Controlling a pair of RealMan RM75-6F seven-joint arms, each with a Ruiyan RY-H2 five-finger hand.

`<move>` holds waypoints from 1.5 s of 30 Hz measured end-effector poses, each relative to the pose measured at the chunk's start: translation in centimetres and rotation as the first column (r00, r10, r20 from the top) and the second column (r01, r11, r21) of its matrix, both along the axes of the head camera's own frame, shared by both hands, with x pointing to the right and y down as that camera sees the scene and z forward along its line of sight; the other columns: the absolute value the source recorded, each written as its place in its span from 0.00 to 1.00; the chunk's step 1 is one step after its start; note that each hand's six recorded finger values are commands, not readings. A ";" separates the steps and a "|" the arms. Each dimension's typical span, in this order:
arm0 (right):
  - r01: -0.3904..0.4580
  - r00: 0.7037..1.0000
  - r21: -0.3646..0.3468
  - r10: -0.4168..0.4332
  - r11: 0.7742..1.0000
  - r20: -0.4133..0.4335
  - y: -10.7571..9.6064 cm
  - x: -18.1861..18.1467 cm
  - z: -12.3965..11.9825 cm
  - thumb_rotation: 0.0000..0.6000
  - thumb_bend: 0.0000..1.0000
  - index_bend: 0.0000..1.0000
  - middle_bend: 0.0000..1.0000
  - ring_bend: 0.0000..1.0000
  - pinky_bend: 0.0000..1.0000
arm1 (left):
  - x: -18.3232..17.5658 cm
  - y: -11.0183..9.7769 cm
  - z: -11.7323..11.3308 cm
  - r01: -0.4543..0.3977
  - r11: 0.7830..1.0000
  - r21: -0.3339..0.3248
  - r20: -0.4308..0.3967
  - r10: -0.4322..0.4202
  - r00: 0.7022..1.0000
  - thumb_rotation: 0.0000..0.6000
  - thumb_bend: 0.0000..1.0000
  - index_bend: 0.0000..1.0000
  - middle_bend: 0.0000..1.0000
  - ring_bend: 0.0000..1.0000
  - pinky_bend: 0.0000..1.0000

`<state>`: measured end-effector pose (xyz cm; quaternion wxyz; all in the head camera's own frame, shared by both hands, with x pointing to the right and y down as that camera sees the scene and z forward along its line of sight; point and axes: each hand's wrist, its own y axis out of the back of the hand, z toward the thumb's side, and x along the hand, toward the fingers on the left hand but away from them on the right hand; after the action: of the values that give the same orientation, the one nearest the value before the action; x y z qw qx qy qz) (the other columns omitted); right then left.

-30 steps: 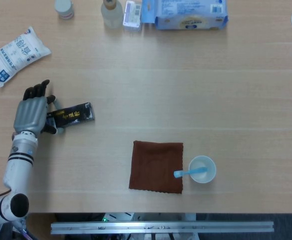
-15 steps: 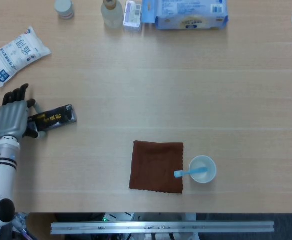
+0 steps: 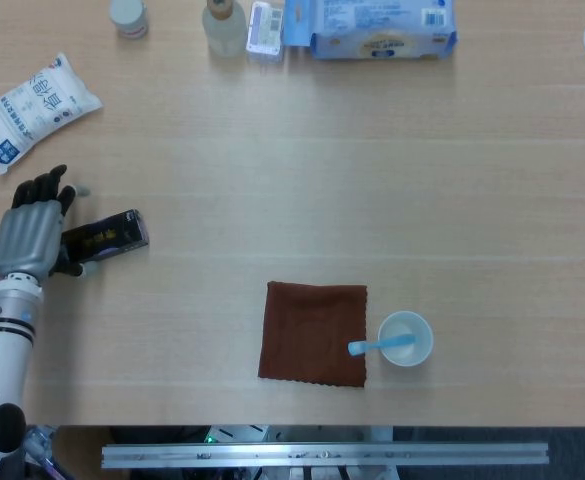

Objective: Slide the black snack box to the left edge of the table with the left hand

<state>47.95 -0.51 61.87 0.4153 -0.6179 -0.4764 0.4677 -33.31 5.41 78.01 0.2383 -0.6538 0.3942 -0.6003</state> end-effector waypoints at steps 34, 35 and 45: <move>-0.009 1.000 0.000 0.009 1.000 0.006 0.2 0.5 -0.1 1.00 0.21 0.14 0.15 0.13 0.37 | 4.4 -1.5 2.1 -0.049 0.998 -0.025 -0.043 0.048 0.998 1.00 0.08 0.39 0.00 0.00 0.02; -0.010 1.000 0.000 0.010 1.000 0.006 0.2 0.5 -0.1 1.00 0.21 0.14 0.15 0.13 0.37 | 4.4 -1.5 2.2 -0.047 0.999 -0.025 -0.043 0.046 0.998 1.00 0.08 0.39 0.00 0.00 0.02; -0.012 1.000 -0.002 0.012 1.000 0.004 0.2 0.6 0.0 1.00 0.21 0.14 0.15 0.13 0.37 | 4.2 -1.5 2.1 -0.041 0.999 -0.019 -0.045 0.040 0.998 1.00 0.08 0.44 0.00 0.00 0.02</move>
<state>48.55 -0.29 61.87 0.4108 -0.6164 -0.4804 0.4696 -29.11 3.93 80.15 0.2352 -0.6771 0.3800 -0.5846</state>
